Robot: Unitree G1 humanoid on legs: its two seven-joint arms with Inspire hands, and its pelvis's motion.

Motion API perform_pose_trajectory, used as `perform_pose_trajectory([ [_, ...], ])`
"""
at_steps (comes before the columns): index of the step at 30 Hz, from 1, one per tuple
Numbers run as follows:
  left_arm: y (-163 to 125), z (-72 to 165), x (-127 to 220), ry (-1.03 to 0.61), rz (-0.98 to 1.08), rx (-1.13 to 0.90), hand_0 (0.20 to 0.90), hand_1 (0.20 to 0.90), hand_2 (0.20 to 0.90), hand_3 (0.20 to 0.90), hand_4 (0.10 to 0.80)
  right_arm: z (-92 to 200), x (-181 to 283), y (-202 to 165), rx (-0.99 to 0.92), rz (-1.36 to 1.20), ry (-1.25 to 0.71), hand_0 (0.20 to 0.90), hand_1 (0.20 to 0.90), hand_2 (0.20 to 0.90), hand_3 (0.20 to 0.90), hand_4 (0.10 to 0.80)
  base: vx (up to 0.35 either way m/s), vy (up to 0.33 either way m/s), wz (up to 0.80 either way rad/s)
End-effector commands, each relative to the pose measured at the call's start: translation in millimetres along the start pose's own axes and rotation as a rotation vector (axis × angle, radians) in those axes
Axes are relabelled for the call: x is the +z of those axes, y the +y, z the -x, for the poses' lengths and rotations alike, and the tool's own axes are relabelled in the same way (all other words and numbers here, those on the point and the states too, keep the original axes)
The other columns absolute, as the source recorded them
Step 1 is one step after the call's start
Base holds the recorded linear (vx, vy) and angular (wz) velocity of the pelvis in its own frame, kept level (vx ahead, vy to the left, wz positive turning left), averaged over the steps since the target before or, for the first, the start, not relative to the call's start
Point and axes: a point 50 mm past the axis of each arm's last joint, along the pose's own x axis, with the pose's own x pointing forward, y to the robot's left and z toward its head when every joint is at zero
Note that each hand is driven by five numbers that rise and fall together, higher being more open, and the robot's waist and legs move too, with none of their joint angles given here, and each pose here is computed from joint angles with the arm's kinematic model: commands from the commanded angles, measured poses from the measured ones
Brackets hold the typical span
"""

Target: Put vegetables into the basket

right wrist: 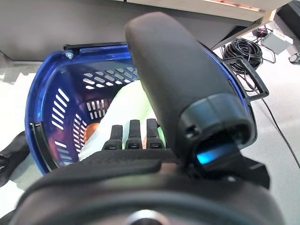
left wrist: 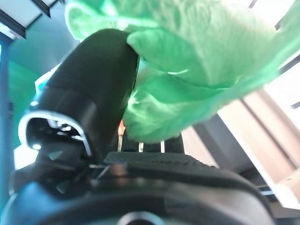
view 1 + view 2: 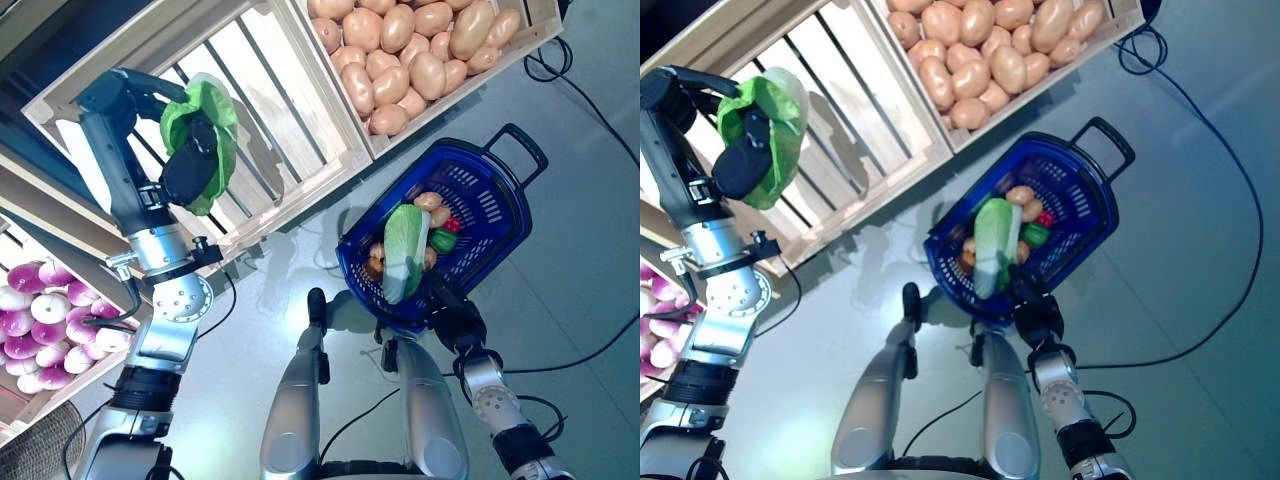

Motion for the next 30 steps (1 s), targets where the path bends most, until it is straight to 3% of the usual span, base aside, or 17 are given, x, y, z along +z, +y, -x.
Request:
perform_pose_trajectory([
  [1, 5.0, -35.0, 52.8, -0.248, 0.256, -0.022, 0.300, 0.300, 0.300, 0.300, 0.400, 5.7, 6.2, 12.5, 0.101, -0.014, -0.090, 0.900, 0.900, 0.900, 0.900, 0.800, -0.017, -0.028, 0.08],
  [6, -12.5, -22.5, 54.5, -0.116, 0.677, -0.243, 0.300, 0.300, 0.300, 0.300, 0.400, 6.0, 16.0, 22.2, 0.151, 0.090, -0.195, 0.900, 0.900, 0.900, 0.900, 0.800, -0.013, -0.016, 0.03],
  [10, -31.6, 5.0, 37.6, 0.090, 0.941, -0.388, 0.300, 0.300, 0.300, 0.300, 0.400, 12.1, 35.2, 40.8, 0.224, 0.289, -0.340, 0.900, 0.900, 0.900, 0.900, 0.800, 0.032, 0.009, 0.07],
  [21, -27.4, 71.8, 1.3, 0.460, 1.173, -0.450, 0.300, 0.300, 0.300, 0.300, 0.400, 47.4, 67.6, 57.6, 0.419, 0.923, -0.453, 0.900, 0.900, 0.900, 0.900, 0.800, 0.135, 0.053, -0.06],
  [30, -35.7, 104.3, -8.4, 0.705, 1.232, -0.509, 0.300, 0.300, 0.300, 0.300, 0.400, 58.3, 81.7, 64.7, 0.498, 1.265, -0.427, 0.900, 0.900, 0.900, 0.900, 0.800, 0.161, 0.018, 0.02],
])
